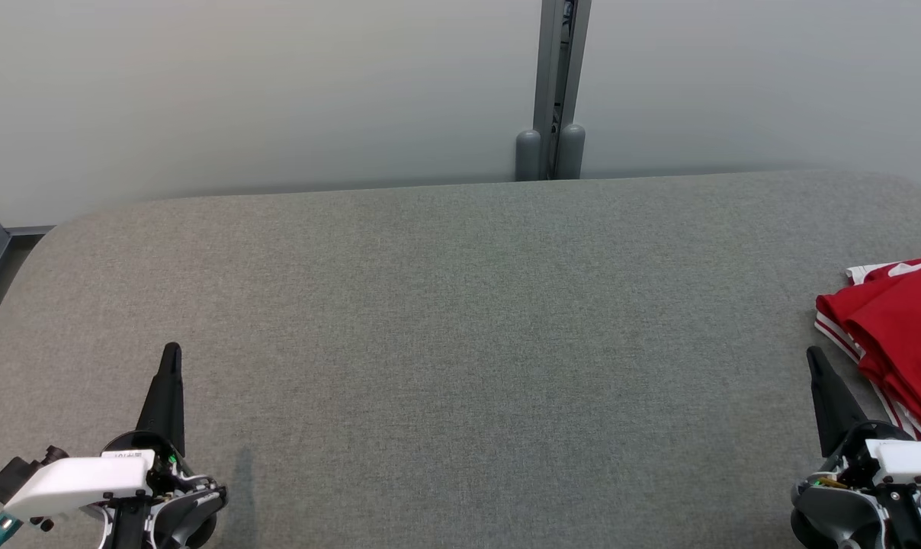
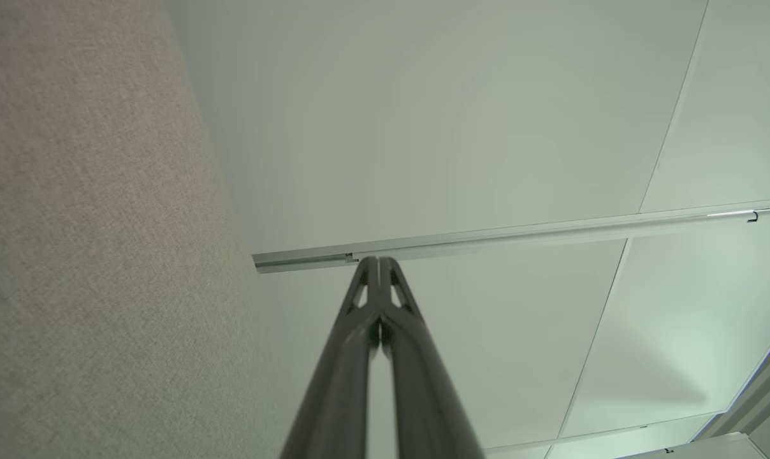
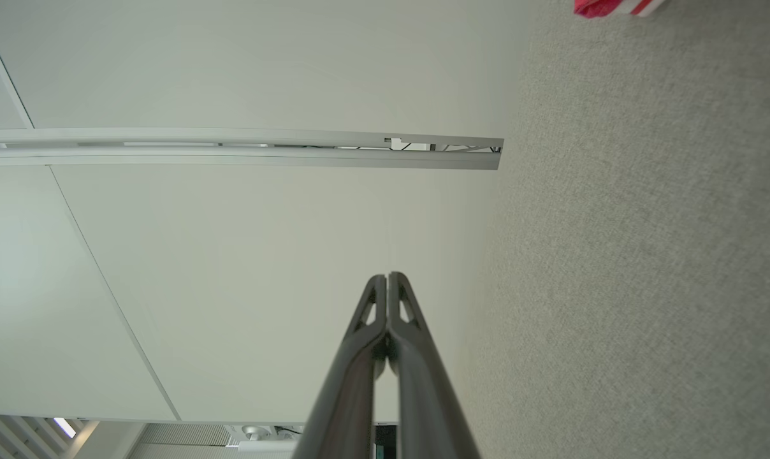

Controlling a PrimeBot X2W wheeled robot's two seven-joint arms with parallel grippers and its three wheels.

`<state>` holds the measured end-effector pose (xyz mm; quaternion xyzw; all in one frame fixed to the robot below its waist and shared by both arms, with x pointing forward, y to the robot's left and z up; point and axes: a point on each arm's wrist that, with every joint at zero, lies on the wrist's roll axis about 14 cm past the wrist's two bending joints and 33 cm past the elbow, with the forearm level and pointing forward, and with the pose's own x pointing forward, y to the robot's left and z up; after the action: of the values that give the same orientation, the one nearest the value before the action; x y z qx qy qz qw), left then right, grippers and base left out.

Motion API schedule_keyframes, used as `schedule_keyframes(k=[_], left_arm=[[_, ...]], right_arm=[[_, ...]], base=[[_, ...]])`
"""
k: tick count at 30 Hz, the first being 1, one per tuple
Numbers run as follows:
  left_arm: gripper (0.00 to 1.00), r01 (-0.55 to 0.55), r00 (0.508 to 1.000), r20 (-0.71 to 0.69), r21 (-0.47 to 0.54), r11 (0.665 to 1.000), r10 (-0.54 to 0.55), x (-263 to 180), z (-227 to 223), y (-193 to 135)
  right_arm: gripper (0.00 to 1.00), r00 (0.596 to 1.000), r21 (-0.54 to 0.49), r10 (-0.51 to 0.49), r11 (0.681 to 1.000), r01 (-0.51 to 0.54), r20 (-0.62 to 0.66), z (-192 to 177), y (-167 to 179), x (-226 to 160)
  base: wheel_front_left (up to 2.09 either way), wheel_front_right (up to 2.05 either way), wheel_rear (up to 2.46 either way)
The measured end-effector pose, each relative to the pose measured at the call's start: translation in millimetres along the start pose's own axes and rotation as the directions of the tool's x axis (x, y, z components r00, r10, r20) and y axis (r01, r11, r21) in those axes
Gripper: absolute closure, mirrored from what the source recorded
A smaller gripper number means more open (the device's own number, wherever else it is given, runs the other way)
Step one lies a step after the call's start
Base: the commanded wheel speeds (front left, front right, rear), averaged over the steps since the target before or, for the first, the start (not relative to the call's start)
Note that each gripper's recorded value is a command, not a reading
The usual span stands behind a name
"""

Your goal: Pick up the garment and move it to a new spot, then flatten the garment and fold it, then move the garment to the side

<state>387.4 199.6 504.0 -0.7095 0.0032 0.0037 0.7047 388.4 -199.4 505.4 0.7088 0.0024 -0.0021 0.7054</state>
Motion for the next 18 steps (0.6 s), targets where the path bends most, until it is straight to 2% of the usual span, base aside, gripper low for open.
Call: schedule_keyframes(k=[18], left_arm=[[1.00, 0.000, 1.000, 0.000, -0.001, 1.000, 0.000, 0.0, 0.0, 0.0]], right_arm=[[1.00, 1.000, 0.000, 0.000, 1.000, 0.000, 0.000, -0.1, 0.0, 0.0]], base=[[0.00, 0.00, 0.00]])
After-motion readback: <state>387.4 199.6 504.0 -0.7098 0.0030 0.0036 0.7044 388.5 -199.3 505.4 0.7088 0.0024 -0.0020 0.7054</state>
